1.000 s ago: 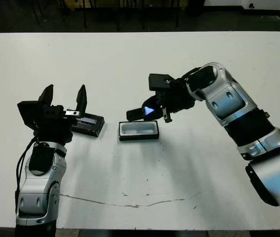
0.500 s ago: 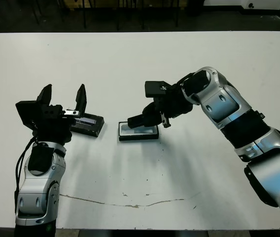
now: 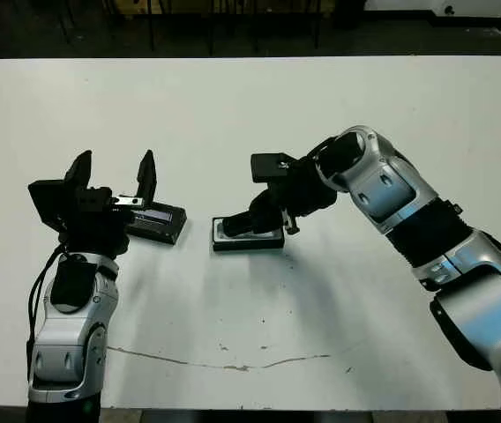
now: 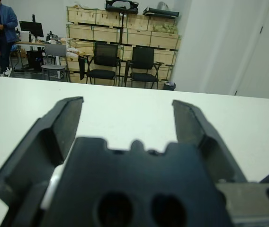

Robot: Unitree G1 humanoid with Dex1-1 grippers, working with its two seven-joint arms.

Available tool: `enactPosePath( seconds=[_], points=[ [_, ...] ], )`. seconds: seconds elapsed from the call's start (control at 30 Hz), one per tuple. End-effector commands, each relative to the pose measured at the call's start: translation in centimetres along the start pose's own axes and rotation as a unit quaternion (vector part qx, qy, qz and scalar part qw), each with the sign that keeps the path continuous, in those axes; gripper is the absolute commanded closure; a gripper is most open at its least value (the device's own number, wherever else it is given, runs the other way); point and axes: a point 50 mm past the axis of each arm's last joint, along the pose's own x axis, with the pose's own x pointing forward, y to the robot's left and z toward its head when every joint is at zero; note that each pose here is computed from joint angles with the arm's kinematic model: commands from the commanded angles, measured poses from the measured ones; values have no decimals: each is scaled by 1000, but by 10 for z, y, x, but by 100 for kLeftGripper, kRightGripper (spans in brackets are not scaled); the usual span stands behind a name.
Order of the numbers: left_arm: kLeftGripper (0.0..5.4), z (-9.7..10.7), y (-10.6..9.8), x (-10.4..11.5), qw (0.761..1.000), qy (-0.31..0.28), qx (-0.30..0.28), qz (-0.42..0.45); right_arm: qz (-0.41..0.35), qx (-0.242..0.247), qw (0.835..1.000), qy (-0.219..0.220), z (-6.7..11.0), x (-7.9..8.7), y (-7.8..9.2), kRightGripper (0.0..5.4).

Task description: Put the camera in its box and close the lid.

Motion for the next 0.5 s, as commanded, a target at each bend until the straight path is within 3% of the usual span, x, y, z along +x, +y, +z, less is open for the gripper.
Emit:
enactPosePath(
  seconds=[0.03,0.2,0.5],
  points=[
    [131,-4,2,-2,1000,13,2,8,4,-7,1000,4,0,5,3,452],
    [220,-6,2,-3,1000,-2,-19,13,9,-22,1000,11,1,11,5,452],
    [392,-8,2,-4,1000,-23,-6,6,4,-33,999,24,3,18,7,452]
  ],
)
